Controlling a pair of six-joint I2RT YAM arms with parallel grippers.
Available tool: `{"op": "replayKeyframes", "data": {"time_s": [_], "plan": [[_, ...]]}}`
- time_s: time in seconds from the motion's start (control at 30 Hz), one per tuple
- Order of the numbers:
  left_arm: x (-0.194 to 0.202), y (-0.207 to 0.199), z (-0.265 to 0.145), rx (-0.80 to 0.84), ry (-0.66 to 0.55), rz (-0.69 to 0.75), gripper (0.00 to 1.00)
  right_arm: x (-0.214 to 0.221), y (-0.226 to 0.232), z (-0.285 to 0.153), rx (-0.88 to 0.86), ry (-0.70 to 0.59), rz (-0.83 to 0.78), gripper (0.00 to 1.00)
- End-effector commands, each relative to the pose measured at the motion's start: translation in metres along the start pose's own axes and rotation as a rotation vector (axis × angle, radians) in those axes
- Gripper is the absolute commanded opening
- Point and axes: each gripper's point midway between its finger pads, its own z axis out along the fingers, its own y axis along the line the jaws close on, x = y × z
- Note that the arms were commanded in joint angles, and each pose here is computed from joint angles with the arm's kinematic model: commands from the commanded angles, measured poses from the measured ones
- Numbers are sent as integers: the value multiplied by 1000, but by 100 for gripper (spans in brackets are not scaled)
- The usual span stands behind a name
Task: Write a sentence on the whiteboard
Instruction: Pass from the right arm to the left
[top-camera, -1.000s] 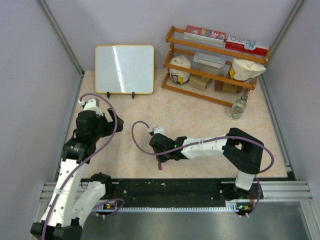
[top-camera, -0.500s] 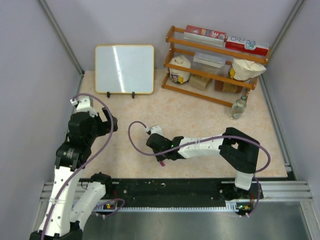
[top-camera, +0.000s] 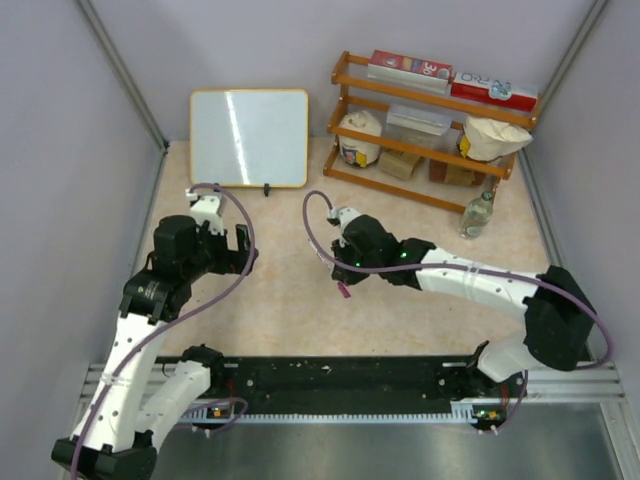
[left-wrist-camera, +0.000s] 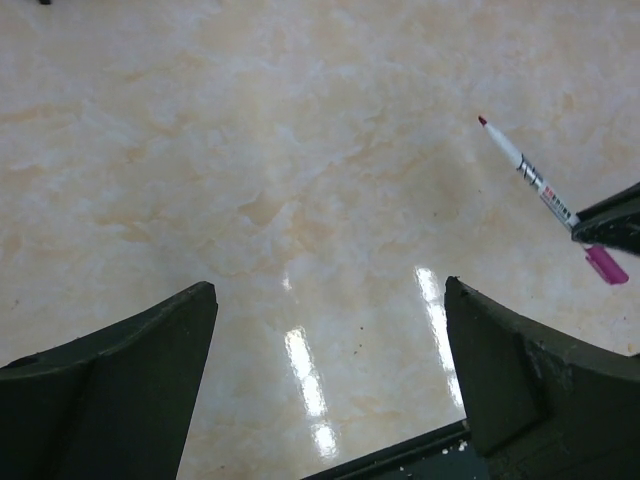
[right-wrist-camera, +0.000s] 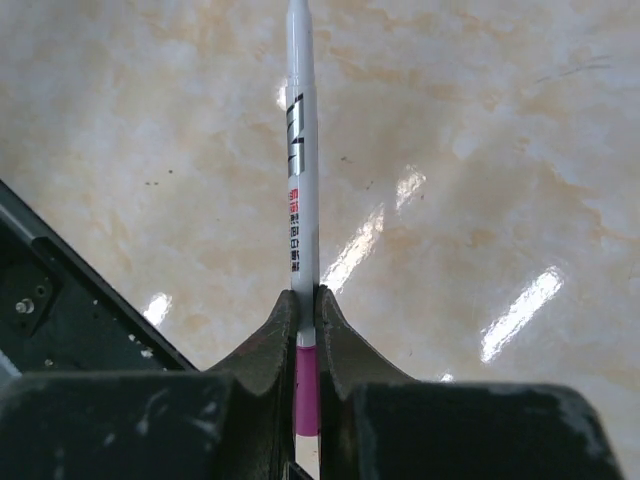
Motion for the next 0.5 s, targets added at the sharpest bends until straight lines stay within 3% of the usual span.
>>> {"op": "replayKeyframes", "data": {"time_s": [0.0, 0.27, 0.4, 0.47], "plan": [[-14, -32, 3, 114, -18, 100, 99, -7, 6, -27, -160, -14, -12, 0], [-5, -126, 34, 237, 17, 444, 93, -4, -6, -56, -365, 19, 81, 0], [6, -164, 37, 327, -61, 795, 92, 4, -5, -68, -446, 45, 126, 0], [13, -184, 28, 406, -90, 885, 92, 6, 0, -74, -480, 55, 135, 0]]}}
